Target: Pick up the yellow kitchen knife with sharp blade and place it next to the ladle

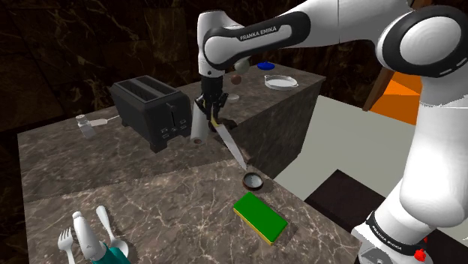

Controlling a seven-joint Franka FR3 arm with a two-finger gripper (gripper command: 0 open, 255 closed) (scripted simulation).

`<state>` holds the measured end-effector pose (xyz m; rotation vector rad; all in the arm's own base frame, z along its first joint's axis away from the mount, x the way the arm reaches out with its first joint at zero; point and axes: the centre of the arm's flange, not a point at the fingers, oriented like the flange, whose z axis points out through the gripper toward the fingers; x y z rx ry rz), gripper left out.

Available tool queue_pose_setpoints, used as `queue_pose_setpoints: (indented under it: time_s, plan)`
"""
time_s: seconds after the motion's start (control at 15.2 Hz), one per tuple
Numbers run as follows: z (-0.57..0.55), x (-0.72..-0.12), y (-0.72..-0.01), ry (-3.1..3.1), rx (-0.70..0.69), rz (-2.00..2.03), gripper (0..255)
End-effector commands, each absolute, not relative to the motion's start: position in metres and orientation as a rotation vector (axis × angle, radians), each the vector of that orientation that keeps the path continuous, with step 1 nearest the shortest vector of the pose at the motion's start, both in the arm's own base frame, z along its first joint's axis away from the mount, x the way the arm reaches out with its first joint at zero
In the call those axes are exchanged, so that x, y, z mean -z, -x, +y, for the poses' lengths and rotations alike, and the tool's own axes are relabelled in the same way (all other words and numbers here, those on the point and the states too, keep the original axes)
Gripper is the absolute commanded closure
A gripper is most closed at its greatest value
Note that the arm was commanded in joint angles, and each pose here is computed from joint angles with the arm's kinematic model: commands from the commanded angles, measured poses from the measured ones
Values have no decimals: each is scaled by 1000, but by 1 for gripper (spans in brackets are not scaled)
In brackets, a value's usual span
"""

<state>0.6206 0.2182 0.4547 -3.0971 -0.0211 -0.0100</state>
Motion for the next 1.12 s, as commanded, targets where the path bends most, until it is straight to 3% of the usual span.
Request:
queue_pose_setpoints:
  time_s: [0.0,1.06]
  plan:
    - [193,-453,-635,3097,10,-23,255]
    - [7,-453,-736,3097,10,-23,255]
